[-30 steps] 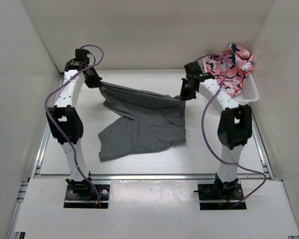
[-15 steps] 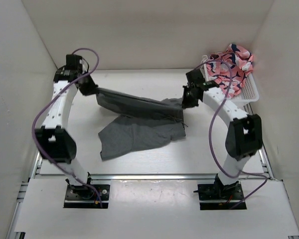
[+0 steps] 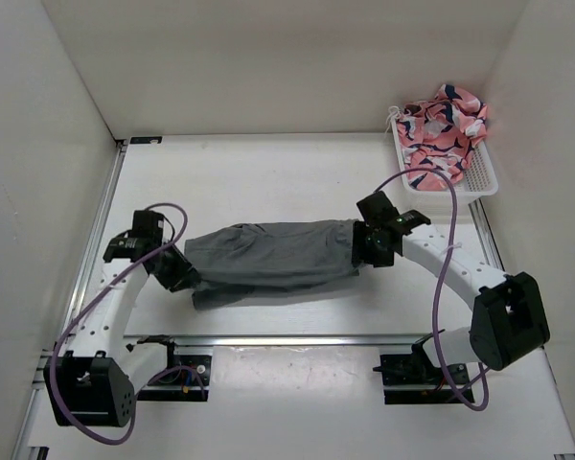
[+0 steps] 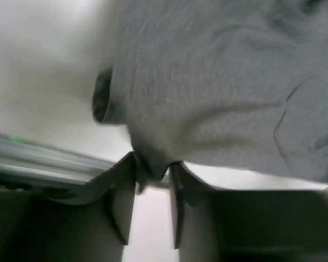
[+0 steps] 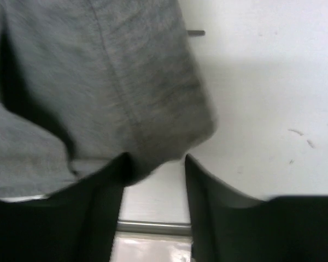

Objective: Fold and stack the shorts
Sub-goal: Fold the shorts

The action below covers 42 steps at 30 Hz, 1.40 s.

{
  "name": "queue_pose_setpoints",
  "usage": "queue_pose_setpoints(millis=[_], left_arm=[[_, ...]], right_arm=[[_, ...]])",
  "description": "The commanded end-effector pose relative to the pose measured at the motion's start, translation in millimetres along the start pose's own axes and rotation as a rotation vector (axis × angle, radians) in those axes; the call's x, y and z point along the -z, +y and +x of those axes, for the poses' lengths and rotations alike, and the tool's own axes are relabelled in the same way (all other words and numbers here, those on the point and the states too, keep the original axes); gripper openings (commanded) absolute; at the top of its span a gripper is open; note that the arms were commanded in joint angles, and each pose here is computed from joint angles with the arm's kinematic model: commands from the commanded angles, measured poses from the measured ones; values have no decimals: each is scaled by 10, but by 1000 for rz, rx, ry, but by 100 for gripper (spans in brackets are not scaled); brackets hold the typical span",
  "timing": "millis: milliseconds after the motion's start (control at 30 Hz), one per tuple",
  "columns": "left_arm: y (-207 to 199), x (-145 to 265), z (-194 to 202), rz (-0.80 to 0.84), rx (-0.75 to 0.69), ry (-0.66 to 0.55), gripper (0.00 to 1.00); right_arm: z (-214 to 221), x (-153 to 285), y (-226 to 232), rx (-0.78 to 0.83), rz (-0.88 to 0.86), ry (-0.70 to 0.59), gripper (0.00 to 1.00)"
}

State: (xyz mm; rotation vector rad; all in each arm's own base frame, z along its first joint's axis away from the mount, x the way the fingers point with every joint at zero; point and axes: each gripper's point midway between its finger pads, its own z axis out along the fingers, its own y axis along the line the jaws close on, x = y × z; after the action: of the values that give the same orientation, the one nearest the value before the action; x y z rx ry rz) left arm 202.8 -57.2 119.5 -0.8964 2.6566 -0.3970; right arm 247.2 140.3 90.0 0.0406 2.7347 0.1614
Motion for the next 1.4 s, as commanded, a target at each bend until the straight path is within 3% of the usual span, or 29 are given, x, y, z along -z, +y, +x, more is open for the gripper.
queue_pose_setpoints(millis=[0, 67, 133, 167, 233, 567, 700, 733, 833, 867, 1033, 1133, 1200, 1233, 1267, 1300, 1333, 1367], left_arm=[[85, -93, 152, -10, 95, 28, 46], [137, -172, 219, -26, 100, 59, 92], [200, -254, 274, -63, 109, 100, 100], [211, -289, 303, -65, 112, 115, 100], [243, -323, 340, -81, 131, 131, 100], [347, -605, 449, -132, 193, 164, 100], [355, -775, 489, -151, 205, 188, 100], [354, -800, 484, -154, 205, 190, 98], [333, -855, 439, -174, 186, 183, 82], [360, -871, 438, -190, 186, 182, 65], [262, -903, 305, -192, 173, 161, 10], [130, -886, 165, -168, 155, 141, 10], [58, -861, 94, -150, 152, 124, 10], [22, -847, 59, -141, 151, 116, 10], [-91, -790, -29, -104, 137, 96, 10], [-149, -763, -85, -89, 135, 82, 10], [-183, -707, -149, -77, 129, 67, 10], [-286, -600, -286, -49, 135, 35, 10]], right_arm=[[79, 2, -60, -5, 29, -1, 62], [95, 33, 50, -8, -39, 2, 74], [118, 41, 93, -17, -62, 15, 85], [113, 72, 114, -18, -77, 10, 94], [113, 104, 147, -46, -115, 23, 100], [202, -11, 37, -286, -323, 105, 100], [211, -84, 200, -345, -427, 135, 100], [152, -134, 236, -353, -447, 117, 100], [104, -284, 244, -398, -445, 99, 100], [76, -317, 238, -397, -441, 88, 96], [-14, -569, 160, -409, -356, 28, 79], [-82, -678, 203, -404, -336, 25, 63], [-46, -749, 293, -392, -336, 52, 46], [-113, -738, 288, -404, -323, 37, 36], [-78, -754, 278, -401, -299, 52, 16], [-125, -744, 221, -404, -263, 27, 8], [-245, -703, 210, -405, -243, 2, 0], [-329, -638, 164, -380, -216, -28, 0]])
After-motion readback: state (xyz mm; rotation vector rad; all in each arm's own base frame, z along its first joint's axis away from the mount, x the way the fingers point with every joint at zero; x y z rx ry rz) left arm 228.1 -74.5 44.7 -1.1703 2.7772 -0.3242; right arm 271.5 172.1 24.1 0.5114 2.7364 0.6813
